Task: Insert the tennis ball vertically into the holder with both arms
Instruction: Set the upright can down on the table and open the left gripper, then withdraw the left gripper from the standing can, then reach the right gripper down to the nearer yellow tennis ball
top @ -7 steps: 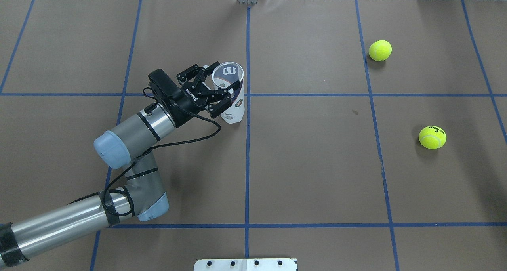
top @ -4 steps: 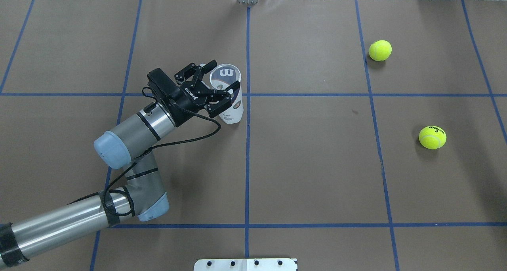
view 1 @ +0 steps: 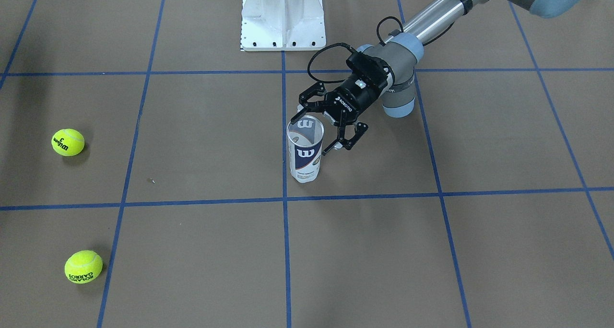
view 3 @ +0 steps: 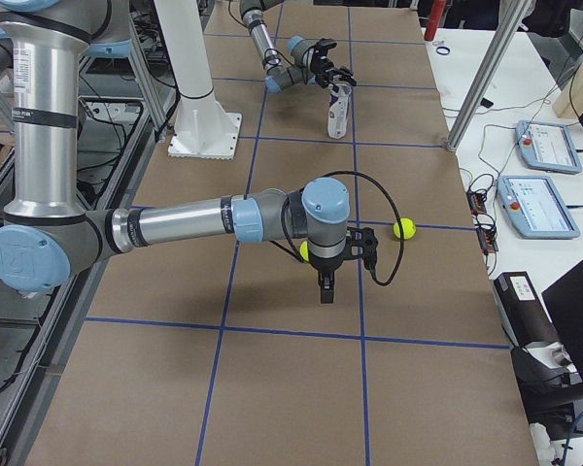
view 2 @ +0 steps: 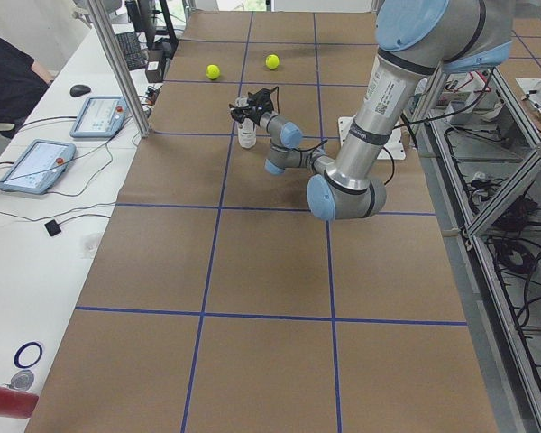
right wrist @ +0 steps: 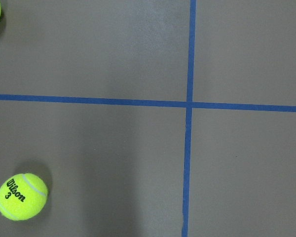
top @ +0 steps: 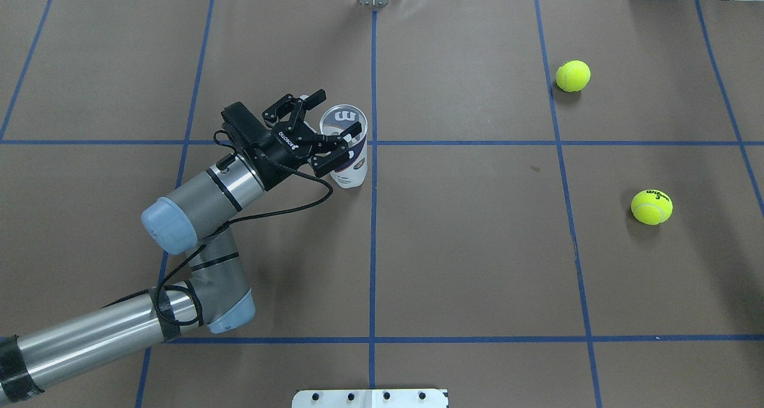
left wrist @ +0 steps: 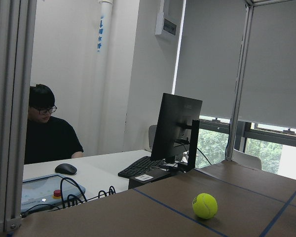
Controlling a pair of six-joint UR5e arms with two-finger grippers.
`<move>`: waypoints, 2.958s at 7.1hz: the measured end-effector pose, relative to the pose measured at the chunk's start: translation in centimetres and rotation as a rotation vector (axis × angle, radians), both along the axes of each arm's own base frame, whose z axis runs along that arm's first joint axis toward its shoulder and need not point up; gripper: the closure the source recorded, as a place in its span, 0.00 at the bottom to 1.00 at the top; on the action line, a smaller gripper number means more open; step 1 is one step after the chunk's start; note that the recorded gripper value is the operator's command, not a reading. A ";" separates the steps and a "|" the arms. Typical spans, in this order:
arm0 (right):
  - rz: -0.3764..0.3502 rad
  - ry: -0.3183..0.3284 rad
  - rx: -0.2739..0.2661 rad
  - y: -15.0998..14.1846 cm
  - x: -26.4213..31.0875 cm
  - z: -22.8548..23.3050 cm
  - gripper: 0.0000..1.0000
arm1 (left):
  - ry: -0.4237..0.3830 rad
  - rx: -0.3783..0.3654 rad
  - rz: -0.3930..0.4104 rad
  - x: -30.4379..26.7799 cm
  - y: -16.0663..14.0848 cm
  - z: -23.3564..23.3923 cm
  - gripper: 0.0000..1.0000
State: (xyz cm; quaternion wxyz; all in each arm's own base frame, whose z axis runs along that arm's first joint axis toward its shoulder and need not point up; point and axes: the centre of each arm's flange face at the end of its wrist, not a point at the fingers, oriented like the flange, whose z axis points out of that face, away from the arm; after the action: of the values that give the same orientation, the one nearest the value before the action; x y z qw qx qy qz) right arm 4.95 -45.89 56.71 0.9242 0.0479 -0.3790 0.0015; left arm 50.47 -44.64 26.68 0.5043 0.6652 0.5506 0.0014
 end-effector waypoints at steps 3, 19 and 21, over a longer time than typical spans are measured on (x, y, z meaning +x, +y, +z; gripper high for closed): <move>0.001 0.000 0.000 0.0 0.0 -0.1 0.00 | 0.026 0.020 -0.003 -1.7 0.1 -1.5 0.01; -0.059 -0.055 0.025 -3.3 -6.2 -5.1 0.00 | -0.504 -0.140 0.342 -7.3 3.3 7.5 0.01; -0.068 -0.102 -0.035 -2.4 -12.4 -7.7 0.00 | -0.510 -0.144 0.344 -7.3 3.4 8.0 0.01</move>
State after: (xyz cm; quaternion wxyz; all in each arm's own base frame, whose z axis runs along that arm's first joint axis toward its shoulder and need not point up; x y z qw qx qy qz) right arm -7.49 -48.27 49.01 0.9038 0.0188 -0.4270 -0.0211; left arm 43.13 -41.28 34.71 0.6644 0.5031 0.5093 0.2145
